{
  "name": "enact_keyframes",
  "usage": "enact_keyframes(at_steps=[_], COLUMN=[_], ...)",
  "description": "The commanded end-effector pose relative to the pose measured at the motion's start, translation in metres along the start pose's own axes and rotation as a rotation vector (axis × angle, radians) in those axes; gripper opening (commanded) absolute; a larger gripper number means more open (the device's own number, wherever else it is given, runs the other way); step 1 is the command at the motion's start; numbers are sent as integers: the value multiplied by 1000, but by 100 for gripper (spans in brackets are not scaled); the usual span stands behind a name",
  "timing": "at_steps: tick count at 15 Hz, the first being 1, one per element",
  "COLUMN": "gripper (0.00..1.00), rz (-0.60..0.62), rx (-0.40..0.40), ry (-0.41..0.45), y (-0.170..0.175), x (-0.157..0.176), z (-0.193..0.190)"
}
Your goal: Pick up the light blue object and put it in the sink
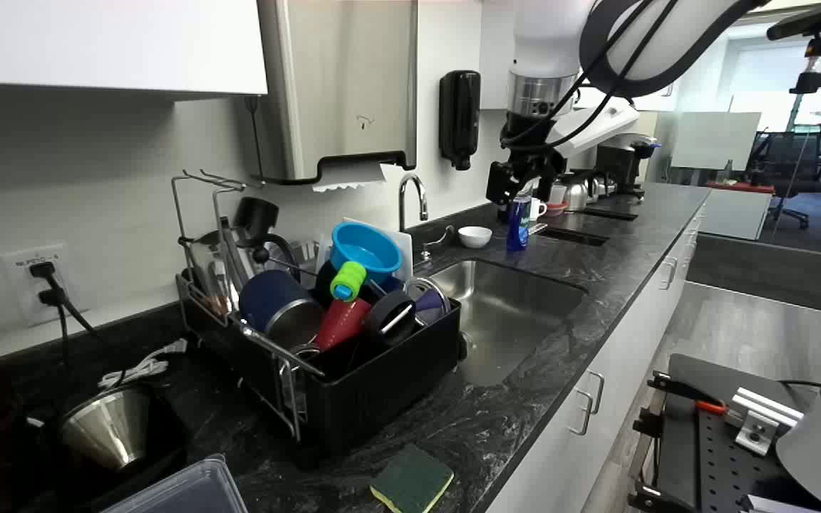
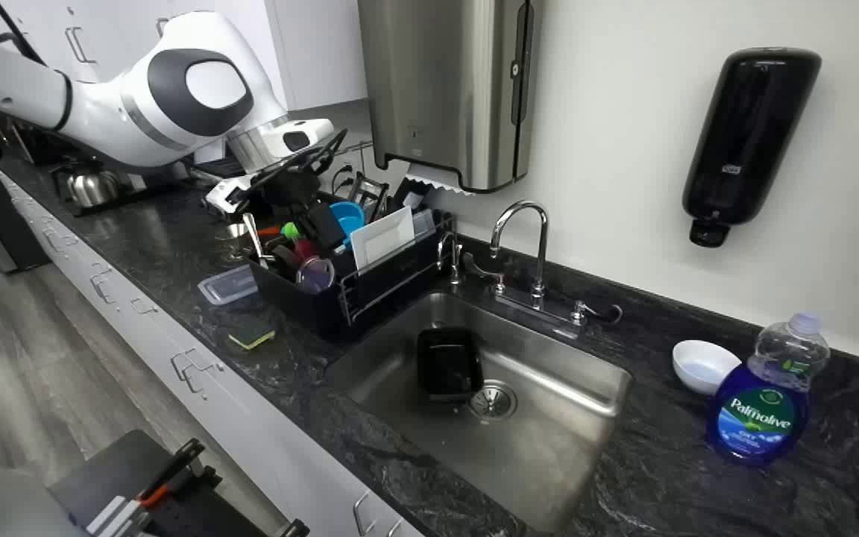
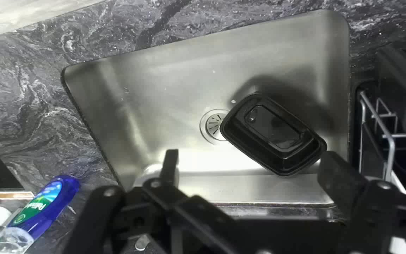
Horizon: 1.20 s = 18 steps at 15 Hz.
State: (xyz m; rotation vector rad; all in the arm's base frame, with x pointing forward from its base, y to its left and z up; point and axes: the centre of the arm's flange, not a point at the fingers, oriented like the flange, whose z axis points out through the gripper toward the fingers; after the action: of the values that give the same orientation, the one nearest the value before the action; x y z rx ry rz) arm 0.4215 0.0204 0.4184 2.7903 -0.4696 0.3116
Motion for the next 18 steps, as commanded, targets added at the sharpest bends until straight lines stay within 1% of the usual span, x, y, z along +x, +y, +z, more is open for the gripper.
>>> enact_keyframes(at_steps=[1, 10, 11, 13, 15, 18], gripper=[100, 100, 100, 100, 100, 100], rz=[0, 0, -14, -62, -118, -260], rx=[0, 0, 15, 73, 126, 208], ry=[0, 0, 0, 21, 54, 114], y=[0, 0, -1, -7, -19, -48], x=[0, 0, 0, 0, 3, -1], z=[0, 0, -1, -8, -18, -34])
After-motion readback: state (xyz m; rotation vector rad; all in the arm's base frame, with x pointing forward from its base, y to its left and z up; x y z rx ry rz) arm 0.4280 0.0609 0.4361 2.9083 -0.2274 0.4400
